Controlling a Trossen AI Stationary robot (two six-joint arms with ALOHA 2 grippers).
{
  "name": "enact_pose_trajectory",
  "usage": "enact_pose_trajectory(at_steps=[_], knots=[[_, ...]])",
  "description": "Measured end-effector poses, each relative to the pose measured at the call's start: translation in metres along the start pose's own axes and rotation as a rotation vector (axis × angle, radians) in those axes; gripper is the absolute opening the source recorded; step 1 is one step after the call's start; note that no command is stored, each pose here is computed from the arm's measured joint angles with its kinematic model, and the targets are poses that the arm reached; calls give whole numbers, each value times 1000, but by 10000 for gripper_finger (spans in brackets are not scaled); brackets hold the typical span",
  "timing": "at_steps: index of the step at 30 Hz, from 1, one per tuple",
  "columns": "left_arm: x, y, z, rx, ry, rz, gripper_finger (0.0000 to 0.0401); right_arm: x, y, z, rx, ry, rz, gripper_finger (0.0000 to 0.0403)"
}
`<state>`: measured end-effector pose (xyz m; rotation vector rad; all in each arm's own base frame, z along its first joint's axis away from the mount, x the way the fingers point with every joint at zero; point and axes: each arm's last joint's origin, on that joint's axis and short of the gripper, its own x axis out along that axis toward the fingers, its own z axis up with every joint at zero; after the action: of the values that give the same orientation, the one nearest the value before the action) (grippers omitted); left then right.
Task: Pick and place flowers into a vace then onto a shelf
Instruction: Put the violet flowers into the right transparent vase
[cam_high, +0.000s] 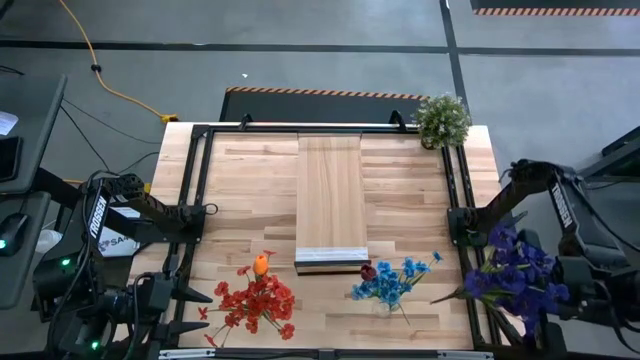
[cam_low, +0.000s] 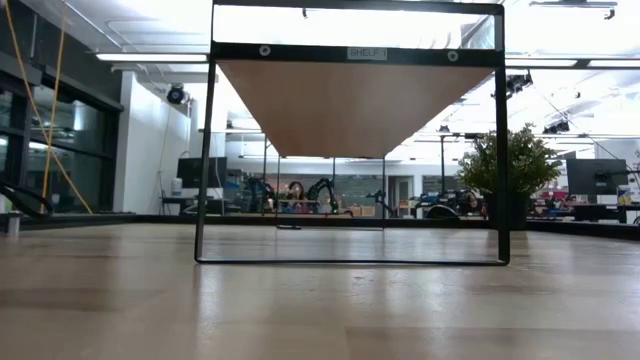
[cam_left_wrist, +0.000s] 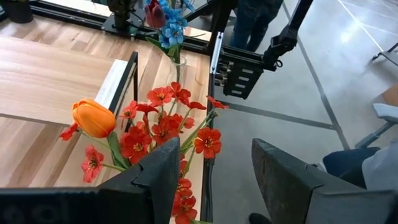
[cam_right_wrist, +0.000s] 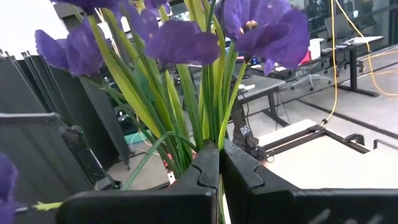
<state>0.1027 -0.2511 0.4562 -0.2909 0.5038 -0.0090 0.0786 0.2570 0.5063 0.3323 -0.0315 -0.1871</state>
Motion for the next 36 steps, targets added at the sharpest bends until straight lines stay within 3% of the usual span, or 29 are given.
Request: enact_pose_trajectory(at_steps=[12, 24, 36], knots=[[0, -1, -2, 16, 65, -30, 232, -11, 16, -15, 29, 13, 37, 0], [0, -1, -2, 15, 65, -30, 232, -9, 39, -50, 6, 10, 31, 0], [0, -2, -2, 13, 89, -43, 232, 7, 43, -87, -101, -9, -26, 0]])
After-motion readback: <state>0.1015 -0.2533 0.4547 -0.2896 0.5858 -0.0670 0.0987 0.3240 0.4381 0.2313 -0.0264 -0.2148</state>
